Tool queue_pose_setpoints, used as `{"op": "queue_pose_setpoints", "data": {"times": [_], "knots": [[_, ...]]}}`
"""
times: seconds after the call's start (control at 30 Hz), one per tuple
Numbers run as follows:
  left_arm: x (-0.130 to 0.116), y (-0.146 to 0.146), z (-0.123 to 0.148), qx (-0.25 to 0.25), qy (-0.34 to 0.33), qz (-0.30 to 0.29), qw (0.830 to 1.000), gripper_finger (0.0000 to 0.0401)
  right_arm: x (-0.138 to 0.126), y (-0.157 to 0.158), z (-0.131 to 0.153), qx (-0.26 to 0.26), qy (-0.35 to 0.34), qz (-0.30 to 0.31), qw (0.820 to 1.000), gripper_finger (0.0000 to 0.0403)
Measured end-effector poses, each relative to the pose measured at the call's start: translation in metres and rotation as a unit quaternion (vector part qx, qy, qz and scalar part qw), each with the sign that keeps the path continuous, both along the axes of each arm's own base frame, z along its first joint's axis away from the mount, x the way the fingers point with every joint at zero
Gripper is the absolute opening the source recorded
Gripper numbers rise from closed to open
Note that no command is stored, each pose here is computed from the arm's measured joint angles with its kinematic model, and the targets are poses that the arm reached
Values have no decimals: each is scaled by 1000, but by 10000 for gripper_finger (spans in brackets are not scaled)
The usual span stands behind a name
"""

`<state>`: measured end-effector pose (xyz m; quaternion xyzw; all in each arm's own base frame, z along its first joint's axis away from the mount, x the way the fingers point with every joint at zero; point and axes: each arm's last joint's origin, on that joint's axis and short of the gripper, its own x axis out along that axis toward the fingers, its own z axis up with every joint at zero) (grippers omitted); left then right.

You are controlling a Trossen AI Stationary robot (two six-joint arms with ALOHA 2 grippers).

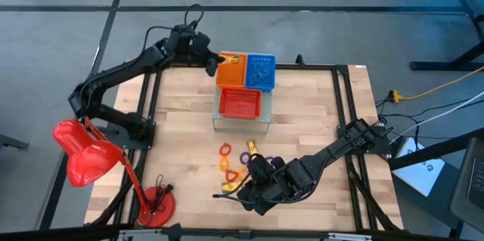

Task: Pick & Place Office Desk Supplies
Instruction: Put the yellow crayon box into the orange bin

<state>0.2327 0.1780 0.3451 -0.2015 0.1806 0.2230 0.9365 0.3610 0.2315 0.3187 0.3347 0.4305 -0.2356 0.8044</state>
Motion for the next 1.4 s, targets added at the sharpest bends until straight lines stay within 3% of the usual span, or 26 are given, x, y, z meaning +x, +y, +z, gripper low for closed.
{"op": "queue_pose_setpoints", "data": {"times": [0.13, 0.37, 0.87, 1.03, 1.2, 1.3, 1.4], "knots": [[3, 5, -6, -6, 38, -5, 999, 22, 0, 0, 0, 0, 0, 0, 1000, 181], [3, 5, -6, 13, 46, -16, 999, 39, -1, 0, 0, 2, 3, -10, 1000, 181], [1, 3, 7, 52, 11, -20, 998, 179, -1, -3, -1, -3, 0, -35, 999, 181], [-14, -10, 29, 82, -30, -35, 996, 199, -2, -9, -2, -8, 4, -74, 997, 181], [-36, -36, 48, 86, -53, -103, 990, 197, 2, -26, -3, -15, 10, -140, 990, 180], [-49, -52, 53, 89, -49, -144, 984, 194, 9, -42, -7, -1, 39, -157, 987, 180], [-60, -63, 57, 95, -41, -149, 983, 195, 19, -62, -21, 33, 94, -159, 982, 180]]}}
